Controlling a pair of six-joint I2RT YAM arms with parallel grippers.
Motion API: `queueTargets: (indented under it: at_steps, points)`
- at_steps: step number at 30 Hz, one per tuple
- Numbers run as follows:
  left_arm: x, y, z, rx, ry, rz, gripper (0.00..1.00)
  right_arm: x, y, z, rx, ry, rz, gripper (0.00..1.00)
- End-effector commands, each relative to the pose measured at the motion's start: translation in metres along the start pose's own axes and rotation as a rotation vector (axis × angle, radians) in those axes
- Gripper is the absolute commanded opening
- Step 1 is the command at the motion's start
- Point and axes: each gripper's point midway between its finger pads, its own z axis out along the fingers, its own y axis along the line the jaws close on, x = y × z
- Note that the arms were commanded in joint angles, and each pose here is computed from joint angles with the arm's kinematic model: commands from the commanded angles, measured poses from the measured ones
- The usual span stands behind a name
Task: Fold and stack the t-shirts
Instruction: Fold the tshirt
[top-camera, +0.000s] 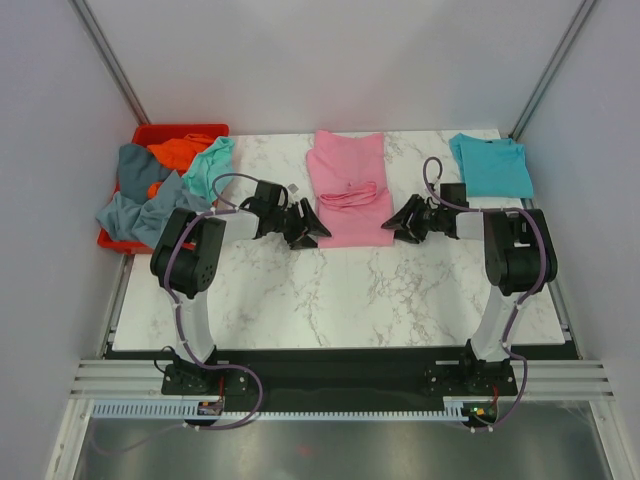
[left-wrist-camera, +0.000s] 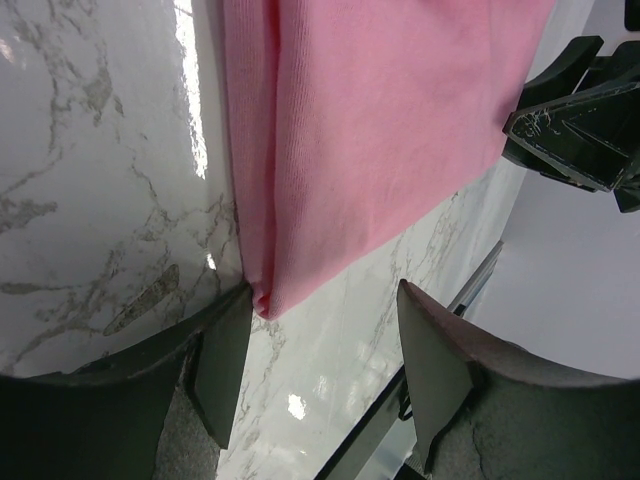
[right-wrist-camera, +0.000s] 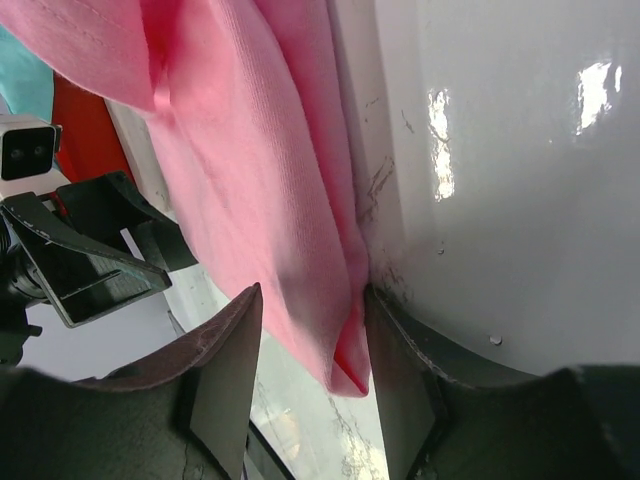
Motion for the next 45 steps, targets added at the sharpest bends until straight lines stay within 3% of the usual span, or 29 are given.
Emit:
queueTargets:
  at_steps: [1, 12, 14, 34, 36, 38, 40, 43, 44, 45]
  points:
    - [0.000, -0.001, 0.007, -0.012, -0.004, 0.001, 0.67, 0.009, -0.008, -0.001, 0.039, 0.019, 0.015, 0.54]
    - [0.002, -0.004, 0.005, -0.009, -0.003, 0.006, 0.67, 0.022, 0.000, -0.018, 0.049, 0.036, -0.007, 0.54]
    - [0.015, 0.007, 0.002, -0.058, 0.043, -0.049, 0.61, 0.023, -0.001, -0.019, 0.052, 0.036, -0.004, 0.54]
    - [0.018, 0.016, 0.009, -0.071, 0.061, -0.061, 0.52, 0.022, -0.015, -0.004, 0.069, 0.017, -0.010, 0.50]
    - [0.017, 0.016, 0.009, -0.070, 0.058, -0.060, 0.47, 0.018, -0.011, 0.000, 0.060, 0.016, -0.019, 0.44]
    - [0.016, 0.016, 0.009, -0.075, 0.054, -0.059, 0.28, 0.014, -0.008, 0.001, 0.052, 0.010, -0.026, 0.30]
    - [0.015, 0.017, 0.008, -0.081, 0.047, -0.058, 0.24, 0.013, -0.009, 0.002, 0.051, 0.013, -0.023, 0.23]
    - [0.014, 0.020, 0.007, -0.100, 0.039, -0.059, 0.06, 0.015, -0.009, 0.002, 0.048, 0.015, -0.031, 0.10]
    - [0.016, 0.020, 0.007, -0.101, 0.040, -0.056, 0.02, 0.016, -0.010, 0.002, 0.046, 0.016, -0.031, 0.00]
    - [0.016, 0.020, 0.007, -0.100, 0.040, -0.054, 0.02, 0.016, -0.007, 0.000, 0.043, 0.012, -0.040, 0.00]
